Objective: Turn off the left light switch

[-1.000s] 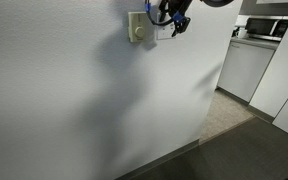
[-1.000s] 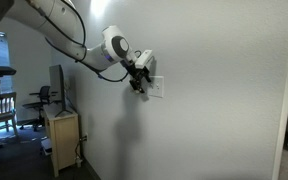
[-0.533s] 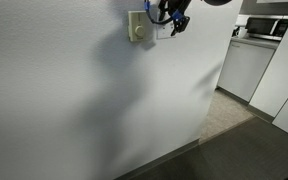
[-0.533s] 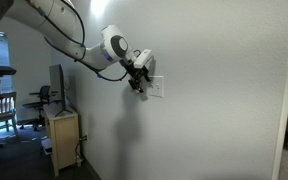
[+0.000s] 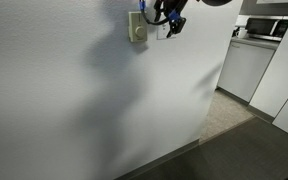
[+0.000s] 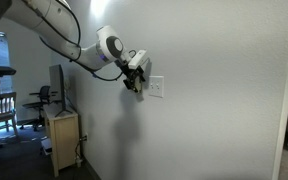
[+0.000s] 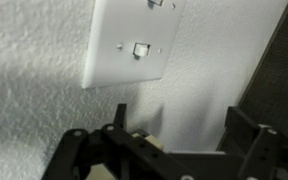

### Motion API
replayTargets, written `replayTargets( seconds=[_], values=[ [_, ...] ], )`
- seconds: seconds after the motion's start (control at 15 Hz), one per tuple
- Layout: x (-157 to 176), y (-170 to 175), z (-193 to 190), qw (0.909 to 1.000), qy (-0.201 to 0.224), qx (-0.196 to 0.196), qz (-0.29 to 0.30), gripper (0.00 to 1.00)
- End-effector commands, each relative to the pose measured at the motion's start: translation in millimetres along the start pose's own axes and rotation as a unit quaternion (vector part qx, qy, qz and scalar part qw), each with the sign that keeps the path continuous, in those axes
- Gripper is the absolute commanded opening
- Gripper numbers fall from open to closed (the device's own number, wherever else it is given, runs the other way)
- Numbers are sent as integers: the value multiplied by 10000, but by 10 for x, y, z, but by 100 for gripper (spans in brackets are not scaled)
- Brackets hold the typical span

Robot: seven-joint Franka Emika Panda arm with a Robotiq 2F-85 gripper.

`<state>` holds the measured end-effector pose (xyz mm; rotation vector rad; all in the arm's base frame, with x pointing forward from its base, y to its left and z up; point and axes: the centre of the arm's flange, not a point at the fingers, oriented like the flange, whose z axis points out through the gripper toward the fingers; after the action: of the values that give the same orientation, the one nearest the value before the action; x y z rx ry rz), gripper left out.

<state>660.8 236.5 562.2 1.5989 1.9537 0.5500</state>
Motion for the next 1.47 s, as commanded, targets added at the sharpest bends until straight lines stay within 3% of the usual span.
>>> replayTargets(
  seconds=[0.0,0.67,1.4],
  values=[
    [-168,-185,-64,9997,-73,71,205,100],
    [-568,-141,151,9985,-187,149,494,100],
    [-525,-122,237,9985,-74,136,533,100]
  ],
)
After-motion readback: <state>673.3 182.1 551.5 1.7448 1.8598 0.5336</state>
